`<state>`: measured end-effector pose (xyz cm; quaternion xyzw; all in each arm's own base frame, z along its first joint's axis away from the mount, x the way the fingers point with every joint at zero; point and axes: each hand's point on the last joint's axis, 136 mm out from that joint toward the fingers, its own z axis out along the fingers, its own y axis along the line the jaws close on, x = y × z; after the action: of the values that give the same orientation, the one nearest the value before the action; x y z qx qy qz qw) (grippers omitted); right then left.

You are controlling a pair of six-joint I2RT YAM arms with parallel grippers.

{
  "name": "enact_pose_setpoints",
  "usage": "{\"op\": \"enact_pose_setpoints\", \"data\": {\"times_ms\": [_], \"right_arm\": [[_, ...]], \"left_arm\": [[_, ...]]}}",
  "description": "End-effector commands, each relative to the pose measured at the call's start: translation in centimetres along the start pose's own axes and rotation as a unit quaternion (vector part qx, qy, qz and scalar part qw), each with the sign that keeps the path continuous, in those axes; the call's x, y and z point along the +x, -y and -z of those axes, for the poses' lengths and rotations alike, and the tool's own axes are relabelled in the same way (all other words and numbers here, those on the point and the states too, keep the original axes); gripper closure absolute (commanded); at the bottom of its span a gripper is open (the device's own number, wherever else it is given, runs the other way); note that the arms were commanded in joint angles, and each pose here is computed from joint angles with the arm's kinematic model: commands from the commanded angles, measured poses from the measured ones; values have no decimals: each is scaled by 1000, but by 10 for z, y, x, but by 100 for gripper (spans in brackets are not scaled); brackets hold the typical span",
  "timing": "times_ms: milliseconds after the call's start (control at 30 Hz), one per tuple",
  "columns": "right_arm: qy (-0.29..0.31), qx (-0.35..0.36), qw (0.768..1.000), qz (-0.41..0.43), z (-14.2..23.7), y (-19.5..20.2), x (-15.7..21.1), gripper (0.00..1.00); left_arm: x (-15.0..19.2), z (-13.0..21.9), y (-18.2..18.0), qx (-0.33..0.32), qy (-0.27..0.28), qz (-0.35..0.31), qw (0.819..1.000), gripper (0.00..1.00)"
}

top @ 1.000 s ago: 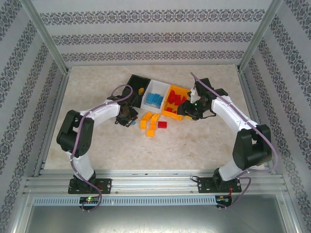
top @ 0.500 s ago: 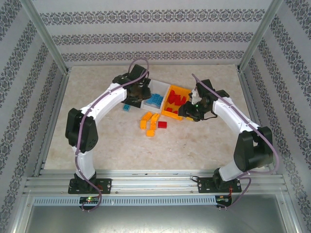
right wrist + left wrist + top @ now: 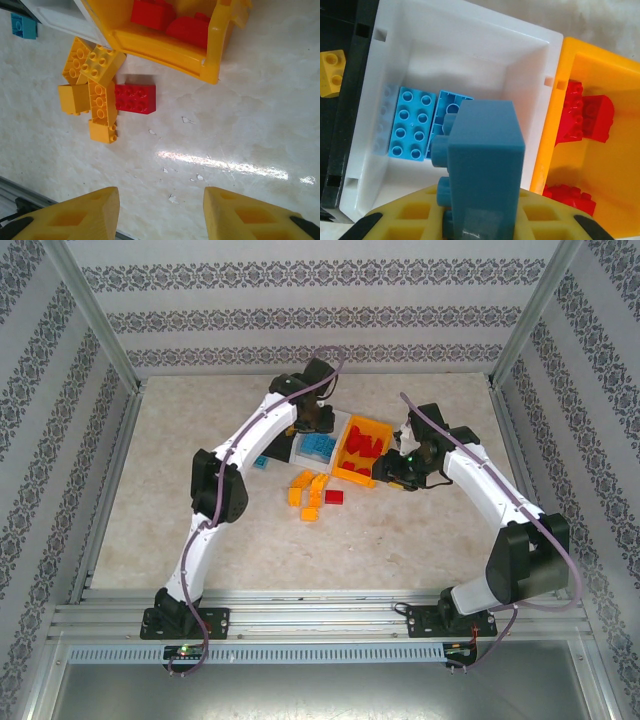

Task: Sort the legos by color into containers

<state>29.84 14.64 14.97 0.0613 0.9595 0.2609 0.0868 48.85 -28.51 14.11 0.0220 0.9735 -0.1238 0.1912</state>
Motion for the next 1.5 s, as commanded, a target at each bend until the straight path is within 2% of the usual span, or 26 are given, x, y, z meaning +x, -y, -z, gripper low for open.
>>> {"op": "enact_pose_setpoints", "data": {"times_ms": [0,200,400,600,867,1067,1267,1333,1467], "right_arm": [[14,10,1000,-1,10,3,-1,52],[7,15,1000,-8,5,7,0,52],[11,17,1000,-11,2,7,-6,51],[12,12,1000,-10,2,3,-11,51],[14,3,1000,-8,1,-2,-18,51],[9,-26,1000,-12,-12,-8,-19,51],[-6,-31,999,-1,-22,-18,-18,51],[-13,-31,999,2,-25,-20,-15,51],[-23,-24,999,5,-29,-19,-11,50]], "left_arm": [[9,0,-6,-25,-23,-29,999,80],[15,-12,-11,-34,-37,-34,998,78],[11,-7,-8,-27,-30,-26,999,63],[2,14,-6,-20,-12,-13,1000,52],[-1,70,-33,-67,14,-16,998,51],[40,82,-76,-120,-6,-25,992,49],[89,61,-121,-129,-31,18,991,47],[95,53,-131,-130,-36,7,991,42],[92,38,-140,-135,-13,-58,989,23]]}}
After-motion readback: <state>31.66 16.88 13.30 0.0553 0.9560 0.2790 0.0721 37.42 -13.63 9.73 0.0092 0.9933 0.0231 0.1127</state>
